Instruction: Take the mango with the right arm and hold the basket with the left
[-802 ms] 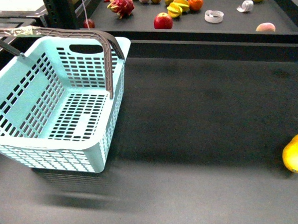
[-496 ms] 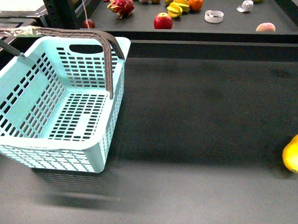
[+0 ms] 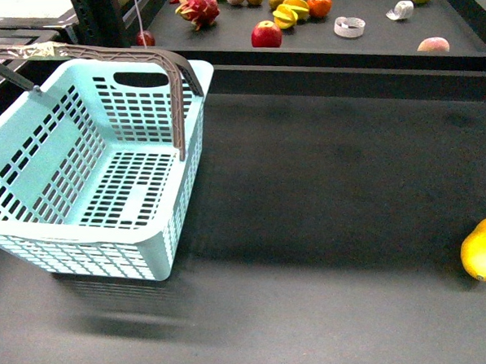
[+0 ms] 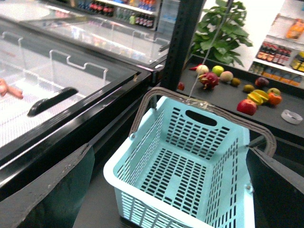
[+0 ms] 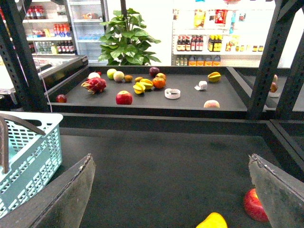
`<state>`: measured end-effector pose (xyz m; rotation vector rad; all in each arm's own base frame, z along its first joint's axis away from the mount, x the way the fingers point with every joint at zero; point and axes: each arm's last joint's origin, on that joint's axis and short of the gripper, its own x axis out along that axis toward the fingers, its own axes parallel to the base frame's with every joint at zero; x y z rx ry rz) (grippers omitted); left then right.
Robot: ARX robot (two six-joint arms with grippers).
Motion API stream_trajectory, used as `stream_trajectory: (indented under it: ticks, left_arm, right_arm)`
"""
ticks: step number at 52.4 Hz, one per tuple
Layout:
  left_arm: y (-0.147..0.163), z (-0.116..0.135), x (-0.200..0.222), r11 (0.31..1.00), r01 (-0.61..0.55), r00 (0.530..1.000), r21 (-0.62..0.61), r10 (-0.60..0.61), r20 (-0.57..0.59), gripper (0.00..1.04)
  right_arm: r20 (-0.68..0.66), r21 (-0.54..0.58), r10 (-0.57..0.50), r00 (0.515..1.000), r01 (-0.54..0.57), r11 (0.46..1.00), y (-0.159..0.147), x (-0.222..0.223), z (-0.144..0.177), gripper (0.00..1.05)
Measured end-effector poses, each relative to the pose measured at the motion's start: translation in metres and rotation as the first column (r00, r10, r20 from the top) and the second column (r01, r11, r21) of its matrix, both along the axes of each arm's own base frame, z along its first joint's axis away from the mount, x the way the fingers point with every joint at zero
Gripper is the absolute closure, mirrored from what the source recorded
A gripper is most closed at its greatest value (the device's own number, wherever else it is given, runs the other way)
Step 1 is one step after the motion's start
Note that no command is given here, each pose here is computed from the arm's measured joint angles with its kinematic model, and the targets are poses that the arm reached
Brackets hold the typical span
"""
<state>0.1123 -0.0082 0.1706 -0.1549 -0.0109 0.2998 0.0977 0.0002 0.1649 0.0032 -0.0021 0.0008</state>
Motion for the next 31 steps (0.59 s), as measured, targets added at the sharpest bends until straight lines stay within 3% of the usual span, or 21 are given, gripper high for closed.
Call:
stream_trajectory:
  ticks: [14,31]
  left_arm:
    - [-0.010,0.004,0.069,0.981,-0.016,0.998,-0.192,0.006,-0.055,0.06]
    - [-0.014,-0.019,0.160,0.884,-0.080,0.983,-0.460,-0.005,-0.181,0.06]
  right_arm:
    - [0.000,0.000,0.000,1.000,0.000,1.000,0.000,0.000,0.000,0.08]
    - [0.000,0.000,0.000,1.000,0.000,1.000,0.000,0.000,0.000,0.08]
